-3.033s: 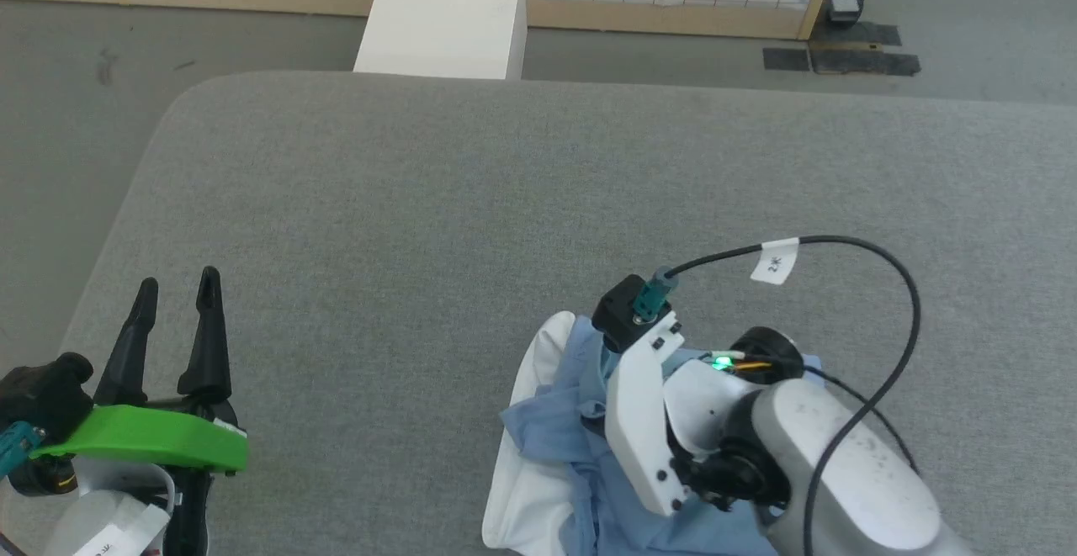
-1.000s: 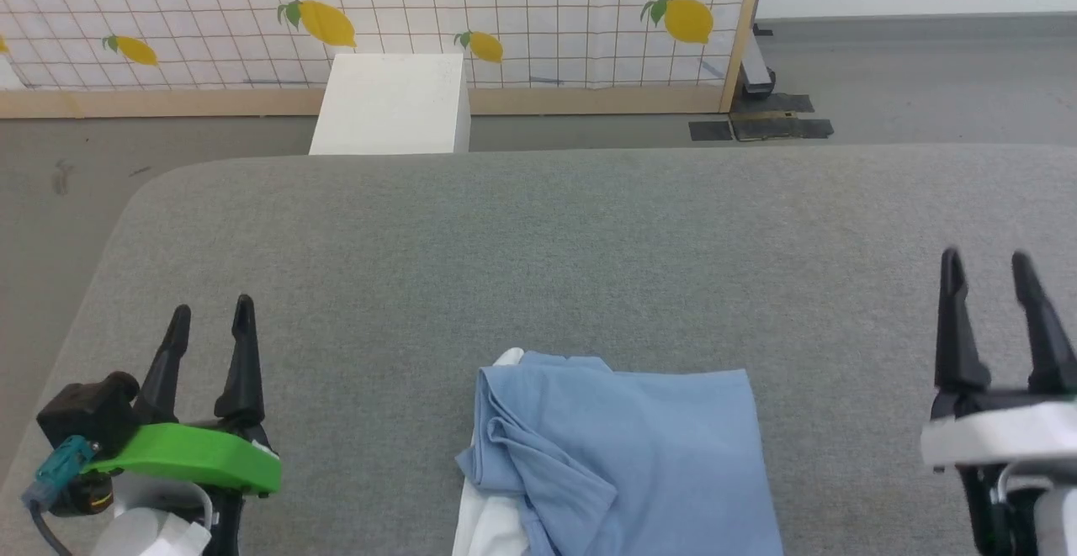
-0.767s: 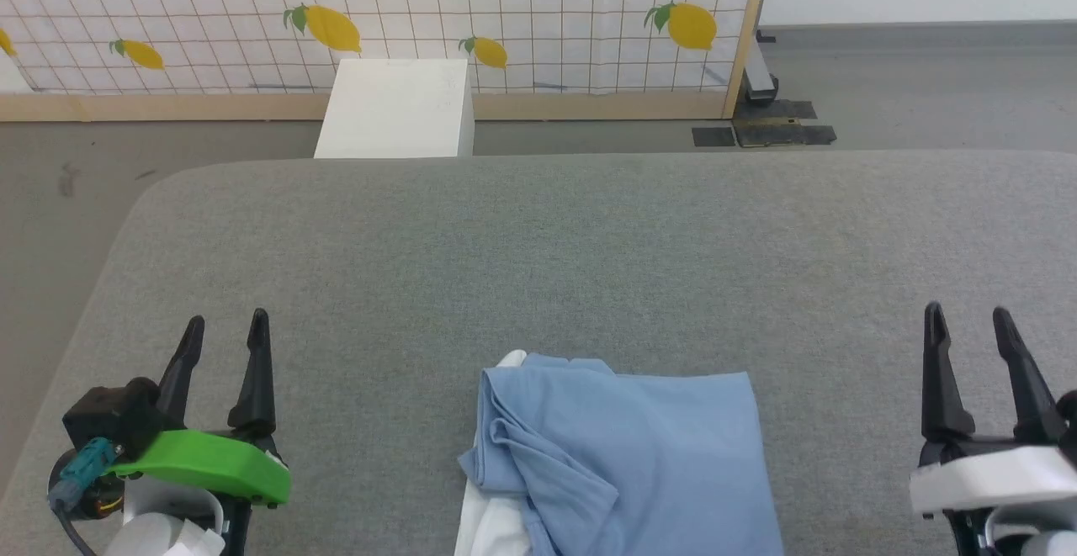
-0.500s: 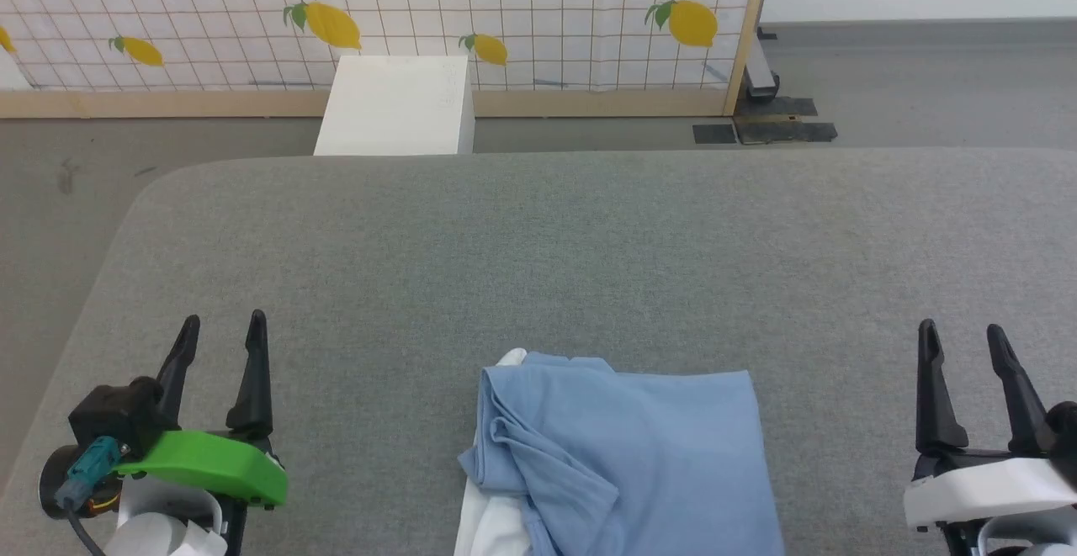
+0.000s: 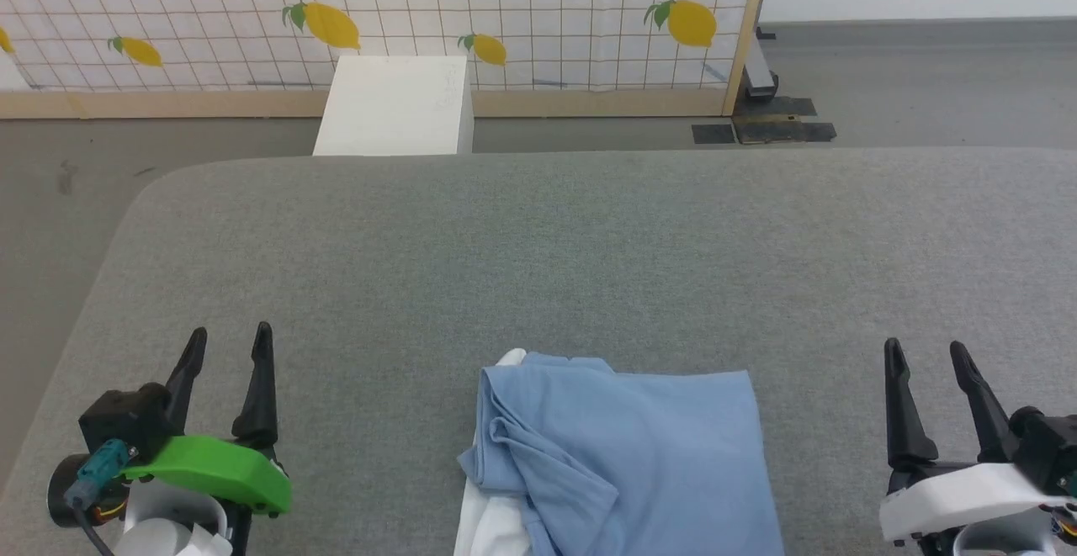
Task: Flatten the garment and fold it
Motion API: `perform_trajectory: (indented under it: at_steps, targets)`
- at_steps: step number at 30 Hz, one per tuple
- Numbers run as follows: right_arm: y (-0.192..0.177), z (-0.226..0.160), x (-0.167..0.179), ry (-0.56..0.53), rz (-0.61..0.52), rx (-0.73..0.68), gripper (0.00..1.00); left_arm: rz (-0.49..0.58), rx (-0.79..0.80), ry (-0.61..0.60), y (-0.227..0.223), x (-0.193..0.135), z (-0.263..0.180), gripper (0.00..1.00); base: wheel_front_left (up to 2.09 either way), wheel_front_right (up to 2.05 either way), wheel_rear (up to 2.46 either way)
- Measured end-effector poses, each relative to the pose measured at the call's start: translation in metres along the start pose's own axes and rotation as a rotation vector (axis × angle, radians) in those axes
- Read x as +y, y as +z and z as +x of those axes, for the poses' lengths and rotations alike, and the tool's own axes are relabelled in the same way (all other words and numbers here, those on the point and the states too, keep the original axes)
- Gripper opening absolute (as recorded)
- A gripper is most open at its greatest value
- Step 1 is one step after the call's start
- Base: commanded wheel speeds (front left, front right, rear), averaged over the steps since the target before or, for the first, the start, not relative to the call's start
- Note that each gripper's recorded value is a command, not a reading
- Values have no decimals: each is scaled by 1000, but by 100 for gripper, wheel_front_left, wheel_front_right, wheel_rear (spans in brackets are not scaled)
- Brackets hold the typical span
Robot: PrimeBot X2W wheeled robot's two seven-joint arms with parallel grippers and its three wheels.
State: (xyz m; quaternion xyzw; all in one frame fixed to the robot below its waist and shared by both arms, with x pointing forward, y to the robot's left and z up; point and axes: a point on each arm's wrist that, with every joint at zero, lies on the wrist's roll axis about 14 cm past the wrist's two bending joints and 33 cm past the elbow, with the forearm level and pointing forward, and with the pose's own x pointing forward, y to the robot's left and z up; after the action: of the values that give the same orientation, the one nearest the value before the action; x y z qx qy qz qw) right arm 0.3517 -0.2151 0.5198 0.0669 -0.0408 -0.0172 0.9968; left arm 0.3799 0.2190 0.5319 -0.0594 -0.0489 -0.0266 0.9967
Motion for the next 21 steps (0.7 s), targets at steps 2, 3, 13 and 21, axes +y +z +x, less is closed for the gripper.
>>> perform_trajectory:
  at_steps: [2,3,13,21]
  targets:
    - [-3,0,0,-1,0,15,100,0,6,1,-2,0,0,100,0,0,0]
    - [-4,0,0,-2,0,18,100,0,7,1,-2,0,0,100,0,0,0]
    - [-13,0,0,-5,3,53,100,-9,36,0,-10,0,2,100,0,0,0]
    - [-17,0,1,-3,5,65,100,-21,49,5,-13,1,2,100,0,0,0]
